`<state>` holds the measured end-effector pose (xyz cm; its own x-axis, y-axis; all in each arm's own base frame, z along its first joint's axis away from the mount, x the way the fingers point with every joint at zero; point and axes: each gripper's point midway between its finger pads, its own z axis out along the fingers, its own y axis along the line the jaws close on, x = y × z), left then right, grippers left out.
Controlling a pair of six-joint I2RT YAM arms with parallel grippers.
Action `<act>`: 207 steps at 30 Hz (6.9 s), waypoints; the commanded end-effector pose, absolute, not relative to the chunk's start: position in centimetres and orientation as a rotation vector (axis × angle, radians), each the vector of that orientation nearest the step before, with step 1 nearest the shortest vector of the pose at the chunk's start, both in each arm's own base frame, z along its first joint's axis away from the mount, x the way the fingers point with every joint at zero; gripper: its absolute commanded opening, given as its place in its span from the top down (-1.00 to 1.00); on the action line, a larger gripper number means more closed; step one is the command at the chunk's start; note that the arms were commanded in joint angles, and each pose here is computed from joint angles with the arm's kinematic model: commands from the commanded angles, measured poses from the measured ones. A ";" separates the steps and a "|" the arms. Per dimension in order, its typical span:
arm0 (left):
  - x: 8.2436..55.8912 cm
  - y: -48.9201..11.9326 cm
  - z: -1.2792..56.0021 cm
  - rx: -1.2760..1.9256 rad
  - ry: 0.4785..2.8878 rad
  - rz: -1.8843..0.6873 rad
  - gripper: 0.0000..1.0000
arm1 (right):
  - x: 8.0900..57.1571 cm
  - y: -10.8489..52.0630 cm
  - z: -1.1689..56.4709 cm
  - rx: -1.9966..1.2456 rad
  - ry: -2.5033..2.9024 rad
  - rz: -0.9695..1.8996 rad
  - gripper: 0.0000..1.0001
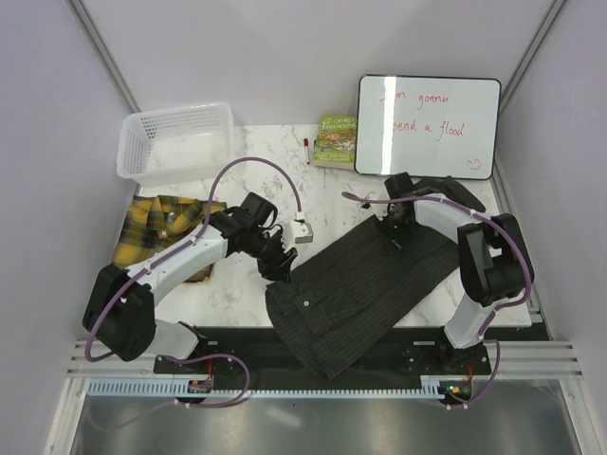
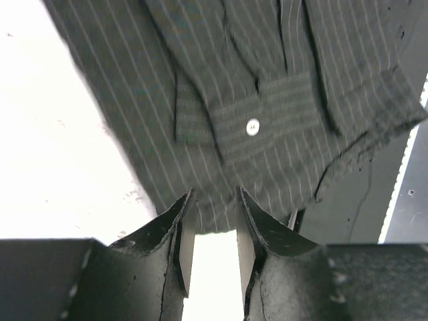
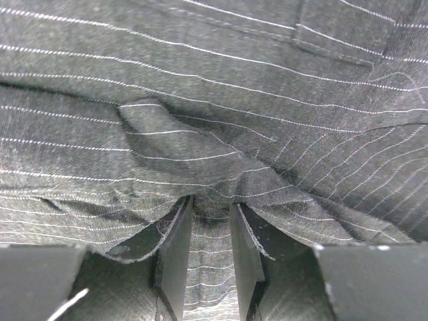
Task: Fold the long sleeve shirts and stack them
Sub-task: Fold the shirt
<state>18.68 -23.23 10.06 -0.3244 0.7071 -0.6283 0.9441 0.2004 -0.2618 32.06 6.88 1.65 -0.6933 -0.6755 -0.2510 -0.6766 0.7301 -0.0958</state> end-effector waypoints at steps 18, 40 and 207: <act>25.1 -16.1 16.6 0.983 2.072 -0.888 0.28 | 29.2 24.9 -0.2 -1.644 2.334 0.031 0.22; 28.3 -13.8 16.8 0.976 2.046 -0.629 0.25 | 37.5 15.7 0.8 -1.083 2.625 -0.071 0.31; 16.4 -8.6 5.8 1.908 1.439 -0.389 -0.82 | 18.3 26.8 4.1 -2.267 1.330 0.387 -0.72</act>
